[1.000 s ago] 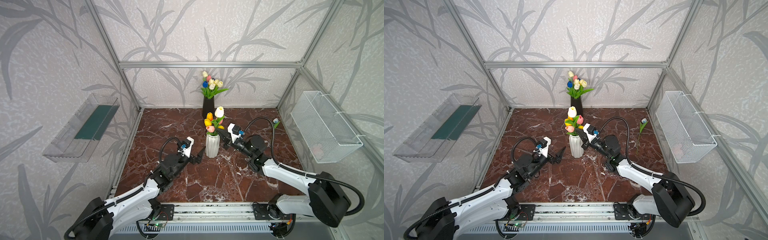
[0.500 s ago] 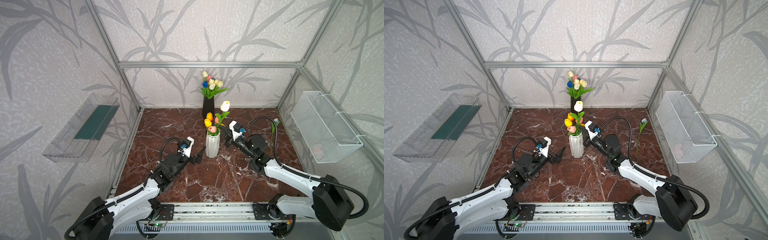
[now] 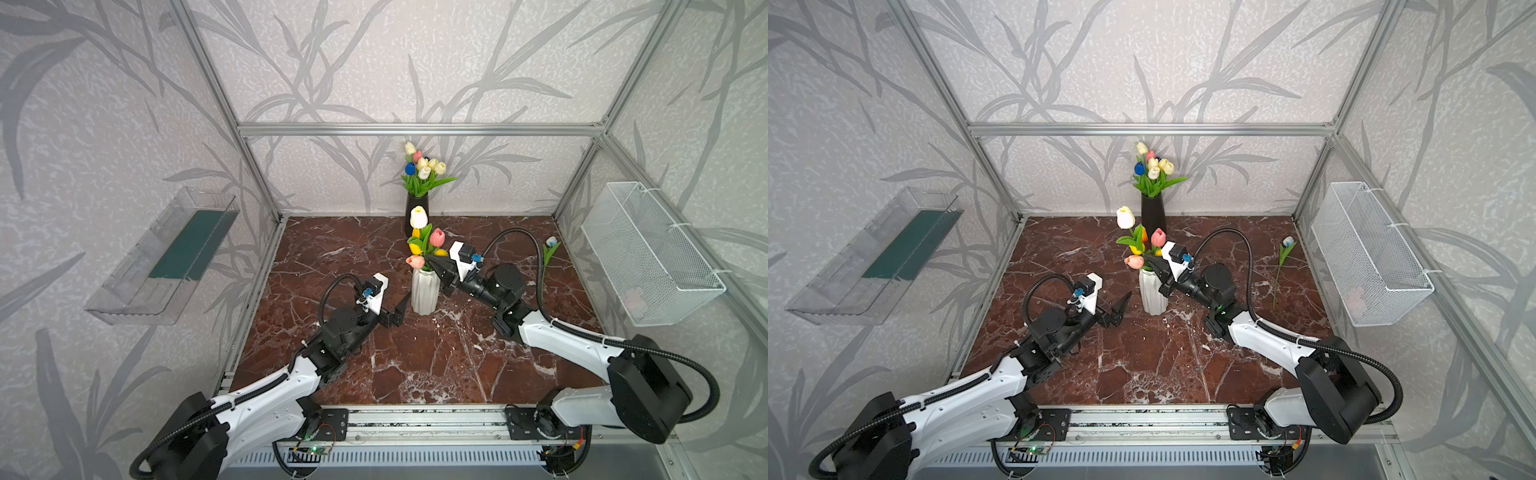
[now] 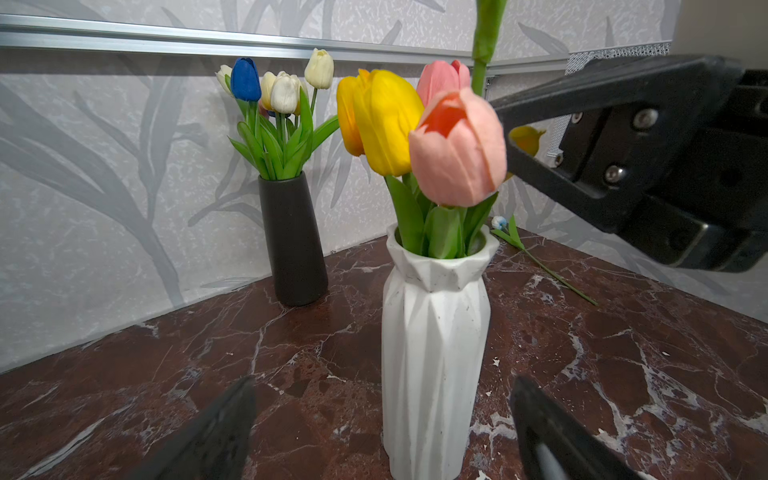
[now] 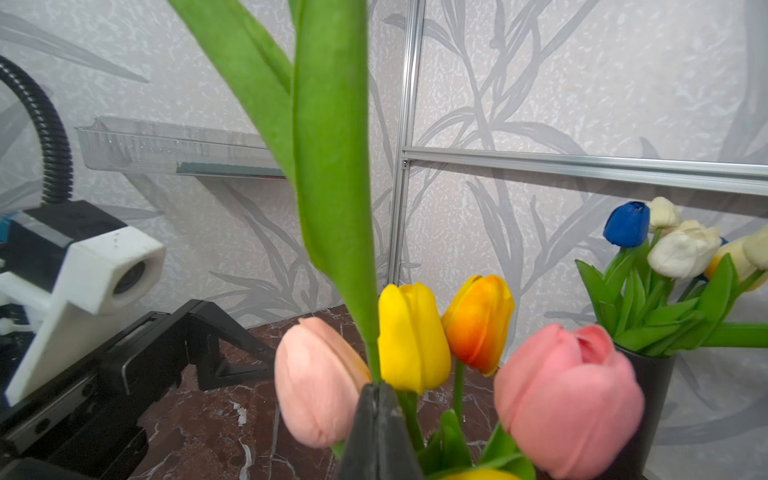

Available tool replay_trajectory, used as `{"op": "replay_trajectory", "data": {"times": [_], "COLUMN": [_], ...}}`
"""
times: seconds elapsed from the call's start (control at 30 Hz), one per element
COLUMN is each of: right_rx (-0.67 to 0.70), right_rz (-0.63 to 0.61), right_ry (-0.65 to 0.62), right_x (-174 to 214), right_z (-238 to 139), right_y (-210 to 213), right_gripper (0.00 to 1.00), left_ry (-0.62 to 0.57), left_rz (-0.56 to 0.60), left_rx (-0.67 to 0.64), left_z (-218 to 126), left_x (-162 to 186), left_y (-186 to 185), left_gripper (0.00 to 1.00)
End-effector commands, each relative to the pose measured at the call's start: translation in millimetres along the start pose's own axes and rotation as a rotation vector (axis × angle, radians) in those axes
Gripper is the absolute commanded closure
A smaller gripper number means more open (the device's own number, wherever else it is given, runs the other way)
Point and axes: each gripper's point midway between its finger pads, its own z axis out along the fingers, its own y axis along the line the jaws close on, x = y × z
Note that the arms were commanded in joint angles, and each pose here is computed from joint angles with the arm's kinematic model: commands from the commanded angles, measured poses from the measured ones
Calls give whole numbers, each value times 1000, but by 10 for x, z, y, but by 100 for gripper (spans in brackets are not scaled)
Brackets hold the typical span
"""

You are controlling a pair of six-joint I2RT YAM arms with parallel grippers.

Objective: Arrange the flowers into the vase

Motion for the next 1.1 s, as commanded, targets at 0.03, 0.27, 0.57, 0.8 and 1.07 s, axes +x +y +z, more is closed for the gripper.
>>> {"op": "replay_trajectory", "data": {"times": [0.03, 0.27, 0.57, 0.8, 1.07], "right_rx": [22, 91, 165, 190, 222], "right_rz": [31, 42, 84, 71, 60], "right_ry": [47, 27, 67, 71, 48], "right_x": [84, -212, -412, -539, -689], "right_z": [-53, -58, -151, -171, -146], "right_y": [-4, -139, -242, -284, -353], "right_gripper": [100, 100, 100, 100, 100], "left_ry": [-30, -25, -22, -26, -26], "left_rz": [16, 12, 22, 17, 25], "left_rx": [-3, 2, 9, 19, 18], "left_z": [17, 38, 55, 87, 86], "left_x": [-85, -70, -95, -108, -128], "left_y": [11, 0, -15, -35, -29], "left_gripper": [5, 5, 5, 5, 5]}}
